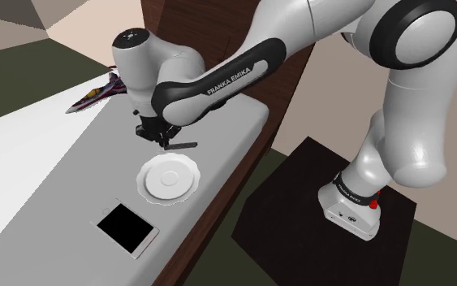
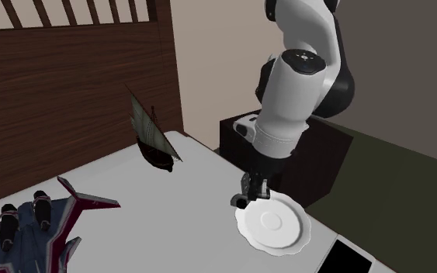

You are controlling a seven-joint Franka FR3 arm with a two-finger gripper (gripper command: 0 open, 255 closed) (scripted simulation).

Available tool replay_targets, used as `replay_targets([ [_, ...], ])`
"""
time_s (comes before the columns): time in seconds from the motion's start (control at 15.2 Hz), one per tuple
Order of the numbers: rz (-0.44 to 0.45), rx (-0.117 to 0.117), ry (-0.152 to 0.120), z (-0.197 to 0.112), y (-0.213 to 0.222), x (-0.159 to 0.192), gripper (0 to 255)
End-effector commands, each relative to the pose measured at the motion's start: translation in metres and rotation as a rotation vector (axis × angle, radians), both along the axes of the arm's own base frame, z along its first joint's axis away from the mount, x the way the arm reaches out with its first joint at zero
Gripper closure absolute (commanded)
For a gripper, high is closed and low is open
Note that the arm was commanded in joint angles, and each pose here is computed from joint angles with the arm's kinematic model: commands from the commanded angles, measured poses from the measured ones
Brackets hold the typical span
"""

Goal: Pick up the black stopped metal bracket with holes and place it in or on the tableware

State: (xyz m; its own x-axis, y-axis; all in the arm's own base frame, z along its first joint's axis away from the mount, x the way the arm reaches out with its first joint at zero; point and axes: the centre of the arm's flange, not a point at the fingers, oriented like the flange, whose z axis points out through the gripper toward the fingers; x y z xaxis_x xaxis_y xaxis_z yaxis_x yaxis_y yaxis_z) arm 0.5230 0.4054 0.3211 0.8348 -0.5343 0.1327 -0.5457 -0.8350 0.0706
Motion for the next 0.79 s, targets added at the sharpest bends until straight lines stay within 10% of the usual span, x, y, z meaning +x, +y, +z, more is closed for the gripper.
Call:
replay_targets([
  [0.0, -0.001, 0.0, 0.0, -0.004, 0.019, -0.016, 255],
  [0.13, 0.001, 0.0, 0.0, -0.004, 0.021, -0.015, 255],
  [0.2, 0.001, 0.0, 0.0, -0.004, 0.021, -0.015, 0],
  [0.33, -0.017, -0.187, -0.089, -0.026, 0.047, -0.006, 0],
  [0.73, -0.018, -0.208, -0.099, -0.053, 0.041, 0.0, 0],
])
